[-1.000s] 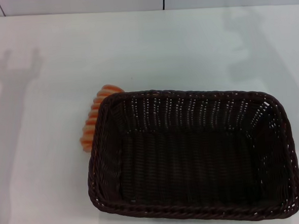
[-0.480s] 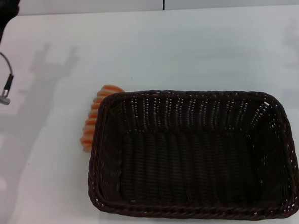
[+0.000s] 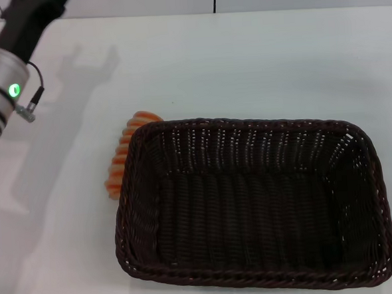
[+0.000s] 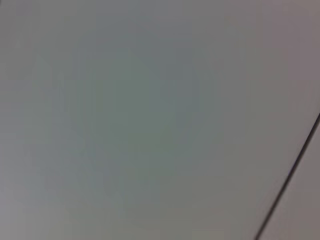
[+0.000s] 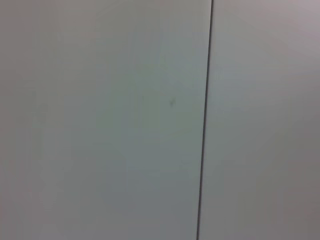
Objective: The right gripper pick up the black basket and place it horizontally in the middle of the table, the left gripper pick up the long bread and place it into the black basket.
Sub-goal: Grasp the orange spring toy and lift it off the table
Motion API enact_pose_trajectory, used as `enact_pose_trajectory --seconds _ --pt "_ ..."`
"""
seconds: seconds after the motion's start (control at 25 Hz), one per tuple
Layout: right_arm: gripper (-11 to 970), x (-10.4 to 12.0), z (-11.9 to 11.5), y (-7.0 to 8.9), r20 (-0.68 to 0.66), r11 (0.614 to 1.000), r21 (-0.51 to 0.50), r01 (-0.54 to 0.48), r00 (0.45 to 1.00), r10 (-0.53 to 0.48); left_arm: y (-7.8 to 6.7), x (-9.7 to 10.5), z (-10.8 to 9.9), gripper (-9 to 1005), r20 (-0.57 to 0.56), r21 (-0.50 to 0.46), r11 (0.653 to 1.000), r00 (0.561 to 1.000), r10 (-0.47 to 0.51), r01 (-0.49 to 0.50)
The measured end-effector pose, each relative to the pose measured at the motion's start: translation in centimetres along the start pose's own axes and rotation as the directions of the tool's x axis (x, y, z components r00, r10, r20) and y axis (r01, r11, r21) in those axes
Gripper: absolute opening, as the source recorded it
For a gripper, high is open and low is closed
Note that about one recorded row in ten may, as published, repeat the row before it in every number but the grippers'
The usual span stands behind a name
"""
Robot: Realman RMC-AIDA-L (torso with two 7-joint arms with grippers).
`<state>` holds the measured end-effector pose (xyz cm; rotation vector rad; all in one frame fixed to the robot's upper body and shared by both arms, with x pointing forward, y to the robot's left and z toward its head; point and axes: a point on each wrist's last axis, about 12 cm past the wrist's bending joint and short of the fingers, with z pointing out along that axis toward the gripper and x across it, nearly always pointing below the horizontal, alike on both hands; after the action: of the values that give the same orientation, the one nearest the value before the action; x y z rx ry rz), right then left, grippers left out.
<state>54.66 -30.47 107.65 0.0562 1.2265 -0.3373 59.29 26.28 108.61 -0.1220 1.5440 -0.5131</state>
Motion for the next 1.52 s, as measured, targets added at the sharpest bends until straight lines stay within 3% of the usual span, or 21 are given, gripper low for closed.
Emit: enact_pose_trajectory --seconds 0.12,0.4,0.68,0.92,1.08,1.28,1.44,1.48,1.52 --pt "361 0.6 -0.2 -0.5 -0.025 1.0 -0.002 -0.007 1.0 0.007 0.0 -0.6 1.4 854 -0.137 -0.081 0.995 0.99 0.038 -0.05" --pt "361 1.1 0.4 -0.6 -0.045 1.0 -0.017 0.019 0.999 -0.02 -0.8 -2.3 1.4 849 -0.255 -0.127 0.987 0.965 0.06 -0.095" --pt "361 1.4 1.7 -0.6 -0.074 0.999 -0.03 0.039 0.996 -0.041 -2.9 -4.0 1.6 845 -0.415 -0.158 0.966 0.901 0.125 -0.207" --pt "360 1.5 2.4 -0.5 -0.085 0.998 -0.035 0.05 0.995 -0.053 -5.3 -5.6 1.5 841 -0.485 -0.12 0.954 0.855 0.185 -0.275" --pt "360 1.7 2.9 -0.7 -0.108 0.998 -0.024 0.055 0.992 -0.057 -7.6 -7.2 0.8 838 -0.577 -0.07 0.948 0.788 0.215 -0.311" --pt "360 1.7 3.0 -0.7 -0.108 0.998 -0.023 0.053 0.993 -0.055 -8.3 -7.5 0.6 835 -0.63 -0.06 0.946 0.747 0.212 -0.319" --pt "360 1.7 3.0 -0.6 -0.108 0.998 -0.027 0.054 0.993 -0.057 -9.6 -7.0 1.1 832 -0.719 -0.027 0.942 0.661 0.214 -0.335" --pt "360 1.7 2.9 -0.6 -0.107 0.998 -0.033 0.056 0.992 -0.06 -9.6 -7.0 1.1 831 -0.719 -0.027 0.942 0.661 0.214 -0.335" --pt "360 1.7 2.9 -0.6 -0.107 0.998 -0.036 0.058 0.992 -0.062 -10.5 -6.3 1.7 831 -0.784 -0.005 0.939 0.585 0.209 -0.343"
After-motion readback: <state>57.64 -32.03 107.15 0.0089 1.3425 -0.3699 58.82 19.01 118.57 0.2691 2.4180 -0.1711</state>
